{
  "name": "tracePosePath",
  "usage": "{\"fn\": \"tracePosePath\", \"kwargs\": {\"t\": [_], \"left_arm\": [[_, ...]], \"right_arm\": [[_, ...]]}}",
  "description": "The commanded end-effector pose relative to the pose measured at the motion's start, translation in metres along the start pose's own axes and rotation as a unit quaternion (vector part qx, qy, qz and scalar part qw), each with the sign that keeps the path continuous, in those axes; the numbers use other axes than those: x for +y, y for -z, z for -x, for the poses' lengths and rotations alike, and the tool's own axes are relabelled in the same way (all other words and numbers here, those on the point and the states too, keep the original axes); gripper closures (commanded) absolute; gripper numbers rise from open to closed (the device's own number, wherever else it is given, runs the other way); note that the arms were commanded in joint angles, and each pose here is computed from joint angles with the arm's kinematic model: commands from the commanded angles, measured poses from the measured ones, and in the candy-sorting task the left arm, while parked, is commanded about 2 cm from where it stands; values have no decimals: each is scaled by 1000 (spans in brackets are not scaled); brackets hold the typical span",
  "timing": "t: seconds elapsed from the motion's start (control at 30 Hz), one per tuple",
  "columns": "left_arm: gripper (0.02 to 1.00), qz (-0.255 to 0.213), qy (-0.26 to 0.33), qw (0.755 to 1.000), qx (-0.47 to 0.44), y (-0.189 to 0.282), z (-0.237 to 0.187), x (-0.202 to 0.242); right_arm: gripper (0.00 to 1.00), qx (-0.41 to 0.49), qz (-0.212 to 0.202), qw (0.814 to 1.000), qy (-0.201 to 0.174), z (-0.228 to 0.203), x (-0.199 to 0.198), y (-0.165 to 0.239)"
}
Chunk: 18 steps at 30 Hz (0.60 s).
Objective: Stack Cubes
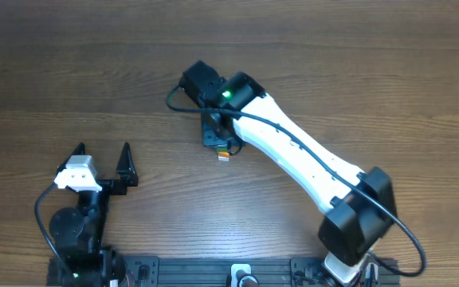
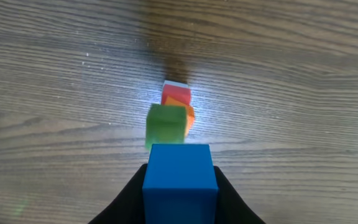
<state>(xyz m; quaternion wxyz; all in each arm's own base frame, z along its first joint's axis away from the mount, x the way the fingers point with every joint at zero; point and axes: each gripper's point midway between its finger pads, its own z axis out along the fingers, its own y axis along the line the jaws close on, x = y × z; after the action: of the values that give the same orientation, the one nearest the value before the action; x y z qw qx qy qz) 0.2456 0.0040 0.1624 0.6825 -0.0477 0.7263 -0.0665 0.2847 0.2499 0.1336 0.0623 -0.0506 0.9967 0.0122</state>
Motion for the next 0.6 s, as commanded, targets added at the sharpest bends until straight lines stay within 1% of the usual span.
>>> {"fn": "tracePosePath", "kwargs": {"t": [0.03,0.27,0.6], "left_arm": [[18,-2,-8,1000,-2,0,-1,0],[18,-2,-8,1000,-1,0,-1,0],[18,-2,-8,1000,-2,0,-1,0]], "right_arm": [[798,5,7,1000,-3,2,9,-2],[796,15,13,1000,-1,-2,13,-3],[790,30,2,1000,0,-4,13,-17]]}}
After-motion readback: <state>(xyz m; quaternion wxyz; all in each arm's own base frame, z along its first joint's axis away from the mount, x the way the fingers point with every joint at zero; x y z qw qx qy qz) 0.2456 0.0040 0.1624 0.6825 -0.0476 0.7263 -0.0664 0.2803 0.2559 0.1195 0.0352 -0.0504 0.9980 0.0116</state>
